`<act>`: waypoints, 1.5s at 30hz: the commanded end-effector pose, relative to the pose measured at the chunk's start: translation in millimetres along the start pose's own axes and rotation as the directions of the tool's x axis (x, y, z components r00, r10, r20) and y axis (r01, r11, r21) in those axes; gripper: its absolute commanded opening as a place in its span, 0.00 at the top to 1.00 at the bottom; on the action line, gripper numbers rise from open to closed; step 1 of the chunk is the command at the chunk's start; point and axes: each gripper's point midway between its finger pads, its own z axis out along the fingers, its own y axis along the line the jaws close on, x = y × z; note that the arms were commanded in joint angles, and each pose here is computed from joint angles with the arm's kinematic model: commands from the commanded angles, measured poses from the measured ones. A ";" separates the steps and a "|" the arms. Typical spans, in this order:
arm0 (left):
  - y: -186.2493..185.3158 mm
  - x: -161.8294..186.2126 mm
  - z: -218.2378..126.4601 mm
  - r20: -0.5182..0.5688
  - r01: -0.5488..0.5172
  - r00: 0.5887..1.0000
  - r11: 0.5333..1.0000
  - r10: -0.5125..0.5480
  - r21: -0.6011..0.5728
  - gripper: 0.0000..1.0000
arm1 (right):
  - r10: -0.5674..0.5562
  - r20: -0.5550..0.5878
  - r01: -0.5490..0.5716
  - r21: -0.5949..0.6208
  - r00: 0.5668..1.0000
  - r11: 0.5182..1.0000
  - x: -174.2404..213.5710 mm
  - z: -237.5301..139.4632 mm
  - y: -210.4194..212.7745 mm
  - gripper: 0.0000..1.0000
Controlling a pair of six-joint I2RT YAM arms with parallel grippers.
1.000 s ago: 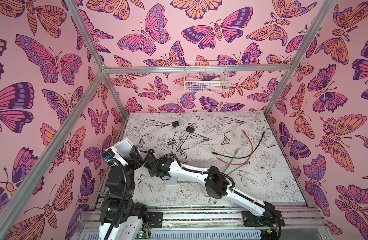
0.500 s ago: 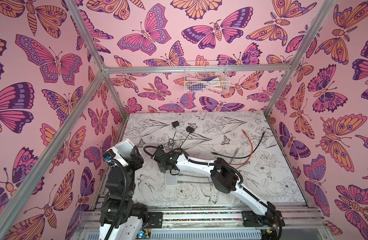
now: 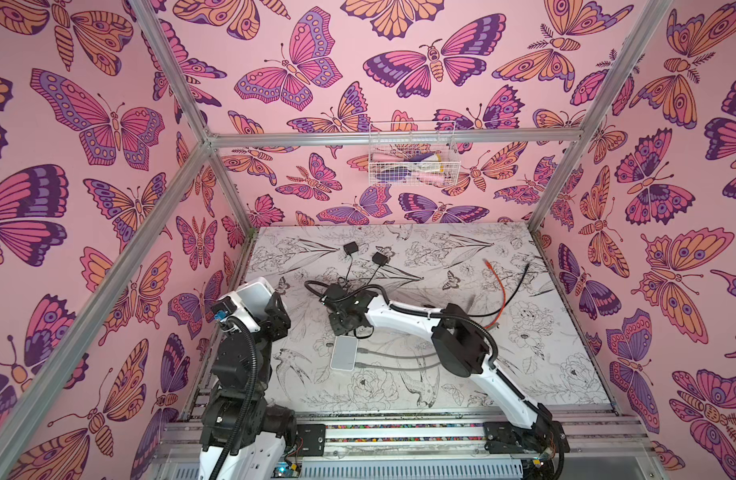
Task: Insert the plug into the switch port
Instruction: 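Lift the thin black plug with the right gripper toward the held white box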
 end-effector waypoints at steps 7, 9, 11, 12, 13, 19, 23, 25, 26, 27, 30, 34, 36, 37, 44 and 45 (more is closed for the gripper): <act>-24.2 11.0 11.4 -0.027 0.000 1.000 0.991 0.004 0.137 1.00 | 0.110 0.120 -0.093 -0.134 0.987 0.987 -32.5 -77.4 -53.1 1.00; -27.2 12.0 13.2 -0.026 0.006 1.000 0.988 -0.002 0.154 1.00 | 0.124 0.140 -0.103 -0.147 0.982 0.984 -33.3 -87.1 -59.4 1.00; -29.7 13.4 14.4 -0.025 0.006 1.000 0.985 -0.002 0.170 1.00 | 0.144 0.168 -0.115 -0.174 0.975 0.978 -34.2 -94.8 -63.5 1.00; -30.5 14.7 15.1 -0.027 0.006 1.000 0.984 -0.001 0.176 1.00 | 0.158 0.182 -0.122 -0.194 0.971 0.973 -35.4 -98.8 -65.1 1.00; -31.4 16.2 16.0 -0.029 0.006 1.000 0.983 -0.001 0.182 1.00 | 0.171 0.191 -0.129 -0.212 0.967 0.969 -36.0 -101.4 -66.3 1.00; -31.7 24.9 20.7 -0.050 0.001 0.999 0.982 0.009 0.189 1.00 | 0.253 0.227 -0.159 -0.365 0.940 0.917 -40.0 -107.3 -63.6 1.00; -31.6 28.1 21.2 -0.055 0.005 0.998 0.981 0.005 0.194 1.00 | 0.313 0.207 -0.193 -0.451 0.927 0.871 -41.2 -93.8 -58.1 1.00; -31.6 30.2 21.5 -0.057 0.010 0.998 0.980 0.001 0.198 1.00 | 0.343 0.196 -0.205 -0.506 0.918 0.838 -43.3 -83.9 -50.5 1.00; -31.8 30.7 21.6 -0.057 0.012 0.998 0.980 -0.001 0.200 1.00 | 0.360 0.187 -0.210 -0.542 0.914 0.814 -45.1 -79.4 -44.8 1.00; -31.5 31.5 21.6 -0.058 0.014 0.998 0.980 -0.003 0.200 1.00 | 0.377 0.179 -0.211 -0.582 0.909 0.785 -47.4 -75.9 -38.5 1.00; -33.8 32.0 20.0 -0.055 0.022 0.998 0.976 -0.011 0.217 1.00 | 0.451 0.178 -0.208 -0.703 0.875 0.680 -62.9 -73.2 -24.4 1.00; -39.5 30.7 15.8 -0.030 0.031 0.999 0.964 -0.024 0.264 1.00 | 0.508 0.193 -0.159 -0.807 0.840 0.569 -94.9 -91.4 -12.9 1.00; -41.1 30.5 14.1 -0.022 0.029 0.999 0.960 -0.023 0.278 1.00 | 0.505 0.222 -0.120 -0.821 0.834 0.559 -107.3 -107.4 -10.1 1.00; -43.5 30.4 12.9 -0.019 0.024 1.000 0.956 -0.019 0.294 1.00 | 0.497 0.248 -0.094 -0.819 0.832 0.566 -111.4 -117.9 -9.8 1.00; -73.5 44.5 10.9 -0.039 0.048 0.999 0.875 -0.033 0.481 1.00 | 0.424 0.474 0.076 -0.731 0.772 0.678 -107.8 -205.2 -35.6 1.00; -77.8 46.7 11.0 -0.040 0.051 0.999 0.861 -0.035 0.506 1.00 | 0.410 0.497 0.094 -0.716 0.765 0.692 -104.0 -215.4 -39.3 1.00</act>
